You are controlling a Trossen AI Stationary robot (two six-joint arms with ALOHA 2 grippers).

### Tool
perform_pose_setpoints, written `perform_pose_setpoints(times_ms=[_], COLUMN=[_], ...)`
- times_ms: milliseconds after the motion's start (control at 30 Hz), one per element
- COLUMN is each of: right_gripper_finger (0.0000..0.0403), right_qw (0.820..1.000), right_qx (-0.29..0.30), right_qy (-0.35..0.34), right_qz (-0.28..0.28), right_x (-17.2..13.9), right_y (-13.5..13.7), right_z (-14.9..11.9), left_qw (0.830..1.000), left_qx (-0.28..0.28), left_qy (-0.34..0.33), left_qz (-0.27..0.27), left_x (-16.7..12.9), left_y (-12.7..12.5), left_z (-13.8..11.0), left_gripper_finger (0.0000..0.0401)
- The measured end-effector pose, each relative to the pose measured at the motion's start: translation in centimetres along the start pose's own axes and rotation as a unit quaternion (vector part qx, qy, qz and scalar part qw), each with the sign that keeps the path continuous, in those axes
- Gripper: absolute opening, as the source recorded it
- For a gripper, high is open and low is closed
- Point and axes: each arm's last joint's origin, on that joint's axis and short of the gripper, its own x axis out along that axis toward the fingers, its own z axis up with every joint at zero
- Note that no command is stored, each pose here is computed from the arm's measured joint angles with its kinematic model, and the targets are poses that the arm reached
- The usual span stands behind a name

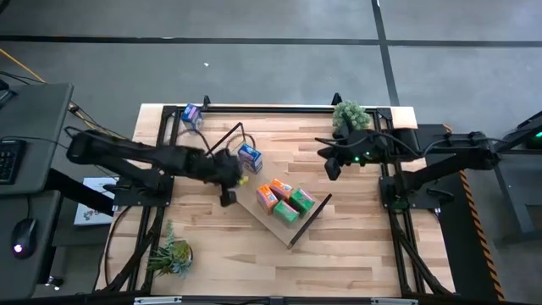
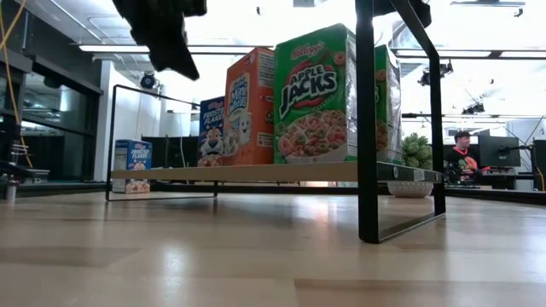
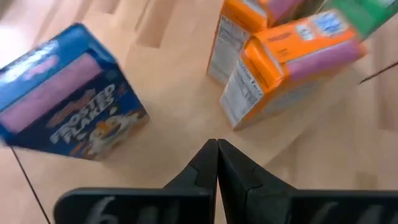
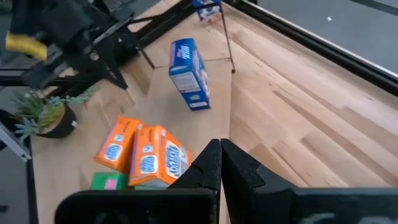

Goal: Stack cereal on shelf
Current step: Adjust the cereal boxes on the shelf

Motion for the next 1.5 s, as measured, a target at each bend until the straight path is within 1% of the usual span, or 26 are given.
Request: perform_pose_setpoints(times_ms=[100, 133, 233, 333, 500, 600, 733, 1000, 1200, 1500], right_gripper_finger=[0.0000, 0.0000, 0.0000, 0.0000, 0.0000, 0.0000, 0.0000, 0.0000, 0.0000, 0.0000], right_qw=[1.000, 1.000, 1.000, 1.000, 1.000, 1.000, 1.000, 1.000, 1.000, 1.000], right_qx=[0.000, 0.000, 0.001, 0.002, 0.002, 0.002, 0.002, 0.002, 0.002, -0.002], right_qy=[0.007, 0.009, 0.012, 0.013, 0.013, 0.013, 0.013, 0.010, 0.010, 0.003], right_qz=[-0.005, -0.008, -0.010, -0.011, -0.011, -0.011, -0.011, -0.014, -0.014, -0.025], right_x=[0.1, 0.1, 0.1, 0.1, 0.1, 0.1, 0.1, 0.1, 0.1, 0.1], right_y=[-0.3, -0.4, -0.4, -0.5, -0.5, -0.5, -0.5, -0.5, -0.5, -0.5], right_z=[0.0, 0.0, -0.1, -0.1, -0.1, -0.1, -0.1, -0.1, -0.1, 0.0], left_qw=[0.999, 0.998, 0.998, 0.997, 0.993, 0.993, 0.994, 0.994, 0.993, 0.993], left_qx=[0.019, 0.020, 0.003, -0.023, -0.035, -0.035, -0.038, -0.050, -0.067, -0.069], left_qy=[-0.016, -0.027, -0.049, -0.068, -0.110, -0.107, -0.102, -0.097, -0.092, -0.096], left_qz=[0.040, 0.045, 0.038, 0.034, 0.020, 0.021, 0.007, 0.002, -0.016, -0.025], left_x=[1.9, 2.4, 3.8, 4.7, 5.4, 6.1, 6.8, 8.1, 8.1, 8.0], left_y=[-1.2, -1.5, -1.9, -1.7, -1.8, -1.7, -1.8, -2.0, -2.2, -2.9], left_z=[-0.3, -0.5, -1.6, -2.6, -2.9, -3.4, -3.7, -3.9, -4.0, -4.1], left_gripper_finger=[0.0000, 0.0000, 0.0000, 0.0000, 0.0000, 0.0000, 0.0000, 0.0000, 0.0000, 0.0000])
